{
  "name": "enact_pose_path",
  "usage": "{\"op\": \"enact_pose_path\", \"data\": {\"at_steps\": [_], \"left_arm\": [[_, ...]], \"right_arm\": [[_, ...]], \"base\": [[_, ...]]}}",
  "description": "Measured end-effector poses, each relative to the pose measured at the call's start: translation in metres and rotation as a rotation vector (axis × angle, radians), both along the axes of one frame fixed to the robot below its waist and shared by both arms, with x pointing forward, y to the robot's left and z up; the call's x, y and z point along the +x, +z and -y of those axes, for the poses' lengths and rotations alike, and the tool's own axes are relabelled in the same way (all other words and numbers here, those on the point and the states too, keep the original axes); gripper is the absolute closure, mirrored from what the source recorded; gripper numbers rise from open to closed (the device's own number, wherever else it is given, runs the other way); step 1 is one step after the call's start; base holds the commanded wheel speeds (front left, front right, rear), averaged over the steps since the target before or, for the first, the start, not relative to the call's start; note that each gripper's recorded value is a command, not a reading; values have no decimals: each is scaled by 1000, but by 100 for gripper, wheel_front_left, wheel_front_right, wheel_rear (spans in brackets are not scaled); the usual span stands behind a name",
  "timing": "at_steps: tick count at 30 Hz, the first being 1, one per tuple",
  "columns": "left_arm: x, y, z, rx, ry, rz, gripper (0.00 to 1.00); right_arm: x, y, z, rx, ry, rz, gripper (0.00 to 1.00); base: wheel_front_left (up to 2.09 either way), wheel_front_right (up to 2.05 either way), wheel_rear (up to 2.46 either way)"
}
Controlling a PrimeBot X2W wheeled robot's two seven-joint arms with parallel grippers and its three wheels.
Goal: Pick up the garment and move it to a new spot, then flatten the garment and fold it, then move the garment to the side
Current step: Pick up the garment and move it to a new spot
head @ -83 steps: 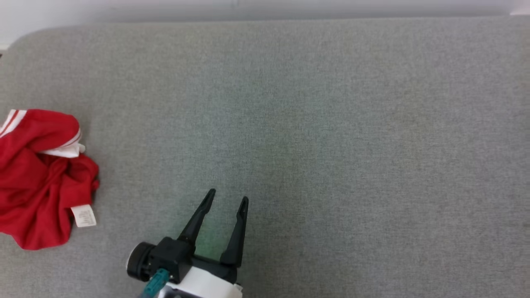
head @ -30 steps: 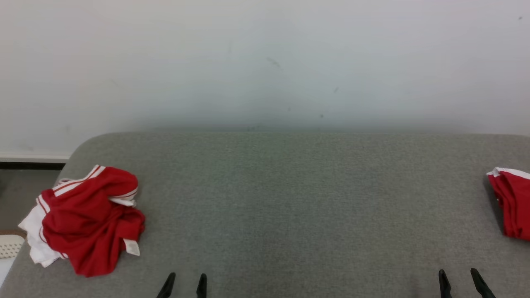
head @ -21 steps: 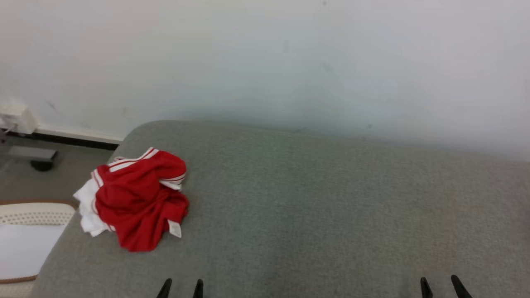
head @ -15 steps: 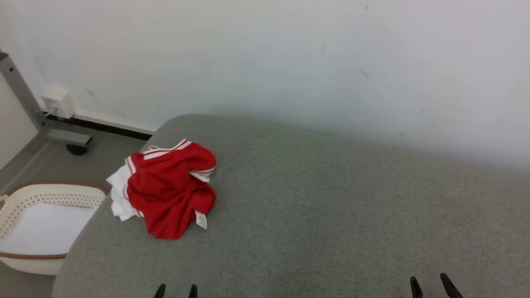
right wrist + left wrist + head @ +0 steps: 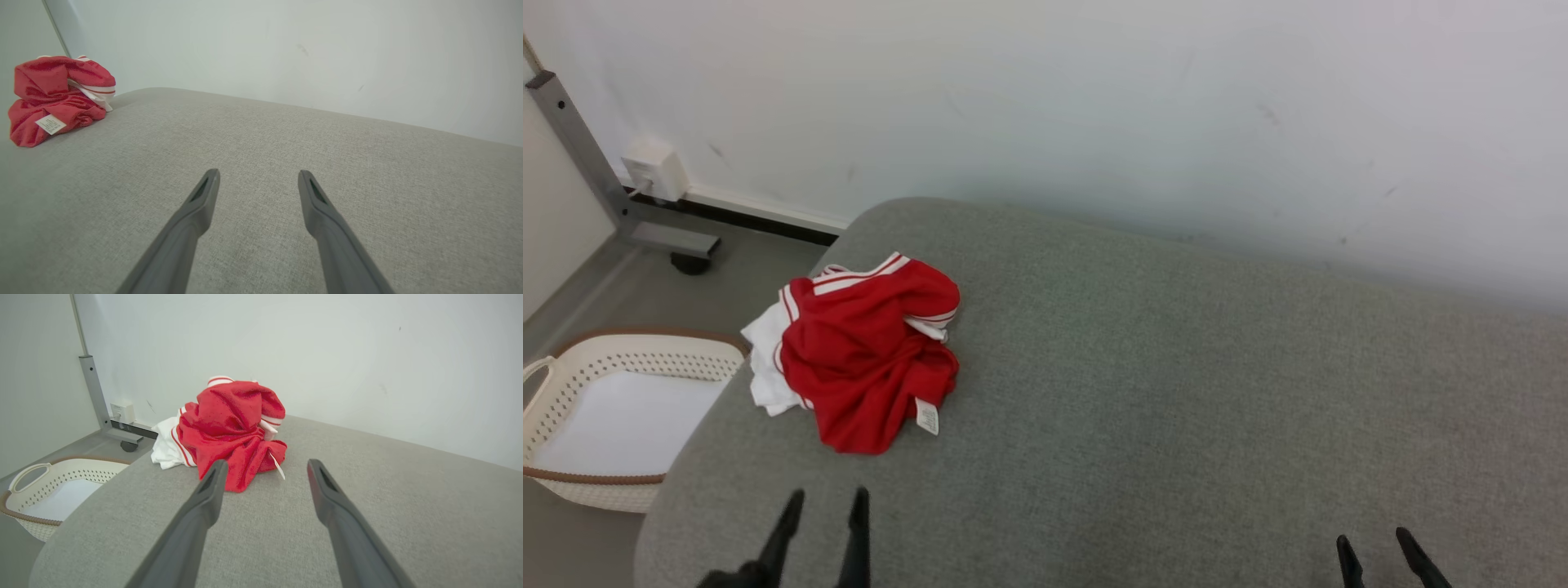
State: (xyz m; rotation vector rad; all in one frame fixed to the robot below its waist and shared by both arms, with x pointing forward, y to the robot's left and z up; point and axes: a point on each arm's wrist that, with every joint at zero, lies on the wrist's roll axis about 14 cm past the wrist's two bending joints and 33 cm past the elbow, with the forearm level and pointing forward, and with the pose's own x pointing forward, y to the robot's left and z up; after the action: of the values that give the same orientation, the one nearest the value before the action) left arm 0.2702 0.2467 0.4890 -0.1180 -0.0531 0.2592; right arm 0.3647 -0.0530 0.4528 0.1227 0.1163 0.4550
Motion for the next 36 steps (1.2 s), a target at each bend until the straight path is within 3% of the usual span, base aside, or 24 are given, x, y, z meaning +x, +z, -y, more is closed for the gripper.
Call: {"op": "enact_pose_path", "data": {"at_steps": [3,10,18,27,33,34,35,36], "left_arm": [[26,23,-20,40,20,53,0],[100,30,-56,132,-8,-9,0],[178,17,-96,216,2,-230,0],[219,-63,-101,158,-21,-581,0],[219,-114,-88,124,-38,-751,0],[220,-118,-87,117,-41,-767,53],[219,-120,-86,109,-42,-784,96],[219,-121,-85,96,-45,-789,100]], "right_arm": [[11,-4,9,-17,-11,-2,0],[36,-25,36,-64,-47,-35,0],[60,-56,60,-110,-71,-84,0],[79,-79,75,-129,-74,-105,0],[82,-86,81,-125,-84,-112,0],[83,-85,83,-124,-89,-112,0],[82,-84,84,-122,-94,-111,0],[82,-83,86,-122,-99,-110,0]], "base": [[0,0,0],[0,0,0],[0,0,0],[0,0,0],[0,0,0],[0,0,0],[0,0,0],[0,0,0]]}}
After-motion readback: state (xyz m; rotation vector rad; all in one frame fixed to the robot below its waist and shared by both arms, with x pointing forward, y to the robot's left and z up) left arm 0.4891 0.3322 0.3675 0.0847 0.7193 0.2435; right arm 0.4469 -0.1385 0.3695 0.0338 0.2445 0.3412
